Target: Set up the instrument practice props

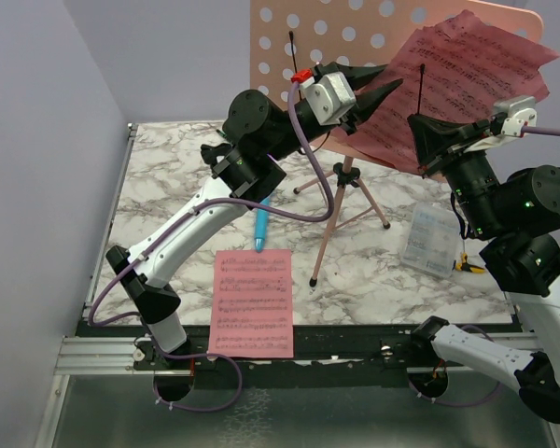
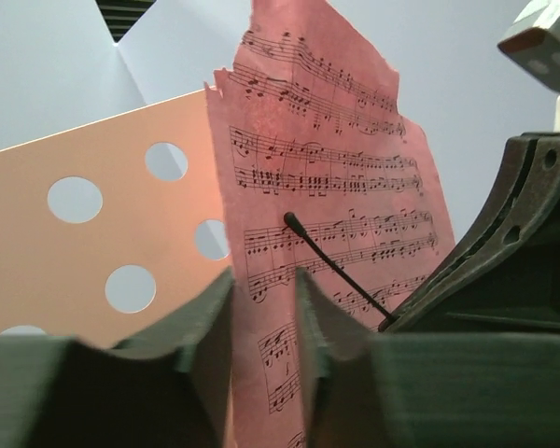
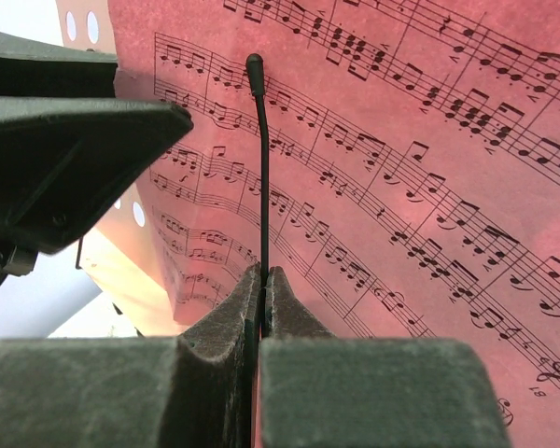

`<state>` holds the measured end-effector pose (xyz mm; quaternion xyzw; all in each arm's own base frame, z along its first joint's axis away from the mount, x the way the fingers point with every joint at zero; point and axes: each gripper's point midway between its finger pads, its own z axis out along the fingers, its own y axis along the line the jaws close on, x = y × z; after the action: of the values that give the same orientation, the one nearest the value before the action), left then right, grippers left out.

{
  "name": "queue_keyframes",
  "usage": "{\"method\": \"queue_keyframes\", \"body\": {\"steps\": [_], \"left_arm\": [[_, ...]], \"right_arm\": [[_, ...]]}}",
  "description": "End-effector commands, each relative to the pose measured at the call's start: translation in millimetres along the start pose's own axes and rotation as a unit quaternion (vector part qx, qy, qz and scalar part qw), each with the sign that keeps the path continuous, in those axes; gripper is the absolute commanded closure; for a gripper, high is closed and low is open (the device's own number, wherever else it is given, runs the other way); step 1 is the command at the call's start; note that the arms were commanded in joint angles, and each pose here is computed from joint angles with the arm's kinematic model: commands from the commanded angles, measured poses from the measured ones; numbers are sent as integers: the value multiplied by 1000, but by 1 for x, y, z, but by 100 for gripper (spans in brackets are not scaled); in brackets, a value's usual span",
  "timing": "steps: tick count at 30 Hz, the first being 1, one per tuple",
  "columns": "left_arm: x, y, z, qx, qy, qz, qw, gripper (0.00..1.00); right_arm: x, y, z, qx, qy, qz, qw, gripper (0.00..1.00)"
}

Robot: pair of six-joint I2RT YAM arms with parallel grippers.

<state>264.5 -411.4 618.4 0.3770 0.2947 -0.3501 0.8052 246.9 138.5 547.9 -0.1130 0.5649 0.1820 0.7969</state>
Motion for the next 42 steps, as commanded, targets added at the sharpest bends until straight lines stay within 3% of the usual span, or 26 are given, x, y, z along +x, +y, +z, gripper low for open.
{"method": "queue_keyframes", "body": {"steps": [1, 5, 16, 26, 32, 42], "left_arm": [[-10, -2, 3, 15, -11, 4, 1000, 79], [-11, 6, 3, -9, -10, -4, 1000, 100], [-34, 37, -5, -111, -68, -66, 989, 100], [-50, 57, -28, -194, -144, -163, 957, 100], [-57, 76, -36, -244, -174, -184, 936, 100], [-47, 77, -44, -261, -186, -216, 922, 100]], "right_arm": [[-22, 8, 0, -22, -35, 14, 999, 99], [-23, 8, -1, -23, -38, 16, 999, 99], [-27, 9, -3, -25, -46, 21, 998, 99], [-31, 12, -3, -33, -59, 28, 997, 99], [-32, 15, -4, -41, -60, 35, 997, 99], [-35, 18, -5, -49, -64, 36, 996, 99]]}}
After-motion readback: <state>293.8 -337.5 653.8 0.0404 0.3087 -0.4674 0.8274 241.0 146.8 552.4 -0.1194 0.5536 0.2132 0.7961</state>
